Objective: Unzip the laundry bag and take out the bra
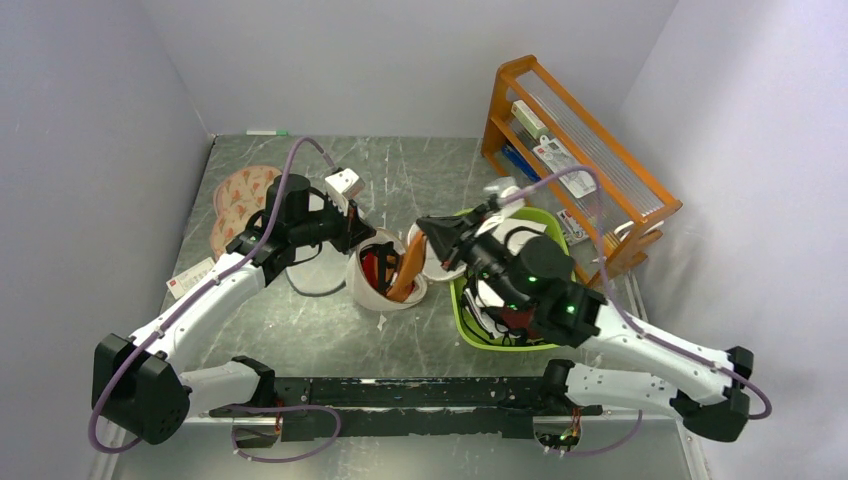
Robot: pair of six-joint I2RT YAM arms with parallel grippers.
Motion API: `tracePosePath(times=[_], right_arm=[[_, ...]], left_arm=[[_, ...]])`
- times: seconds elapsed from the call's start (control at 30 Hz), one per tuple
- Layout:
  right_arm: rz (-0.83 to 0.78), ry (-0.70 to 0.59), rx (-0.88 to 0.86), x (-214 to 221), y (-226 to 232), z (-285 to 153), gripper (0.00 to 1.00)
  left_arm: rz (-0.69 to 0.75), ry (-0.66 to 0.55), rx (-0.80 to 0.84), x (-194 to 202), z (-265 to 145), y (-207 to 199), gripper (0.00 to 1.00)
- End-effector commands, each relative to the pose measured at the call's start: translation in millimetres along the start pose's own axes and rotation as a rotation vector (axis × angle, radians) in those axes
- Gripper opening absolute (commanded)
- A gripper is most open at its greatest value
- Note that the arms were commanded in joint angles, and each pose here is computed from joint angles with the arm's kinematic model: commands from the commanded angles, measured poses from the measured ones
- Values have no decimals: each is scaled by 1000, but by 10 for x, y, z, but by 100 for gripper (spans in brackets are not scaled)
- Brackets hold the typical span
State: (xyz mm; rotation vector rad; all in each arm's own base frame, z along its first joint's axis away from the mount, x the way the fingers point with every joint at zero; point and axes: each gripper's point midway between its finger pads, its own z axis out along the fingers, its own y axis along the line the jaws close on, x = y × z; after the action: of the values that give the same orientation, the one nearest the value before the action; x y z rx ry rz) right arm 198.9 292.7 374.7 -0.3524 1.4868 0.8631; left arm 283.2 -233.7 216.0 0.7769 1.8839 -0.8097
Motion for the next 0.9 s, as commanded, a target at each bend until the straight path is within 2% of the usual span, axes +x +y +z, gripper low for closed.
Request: tracePosePath(times=[0.0,0.4,0.53,0.67,0.87], right_arm=[[-12,-147,33,-591,-64,-211,0],[-31,-376,97,-1638,-259,-912,0],[-40,-421,165,-1882,-398,-1114,0],[-65,-397,255,-1826,-568,-1154,0],[-132,-296,480,-1263,-976,-1041,0]], left_arm=[[34,-39,-5,-138,-8,-7,7],[27,-29,-15,-118,2,18,7],[28,-31,-17,-124,0,20,7],[28,-31,-21,-124,-1,28,7],[23,-24,-17,-101,12,27,7]])
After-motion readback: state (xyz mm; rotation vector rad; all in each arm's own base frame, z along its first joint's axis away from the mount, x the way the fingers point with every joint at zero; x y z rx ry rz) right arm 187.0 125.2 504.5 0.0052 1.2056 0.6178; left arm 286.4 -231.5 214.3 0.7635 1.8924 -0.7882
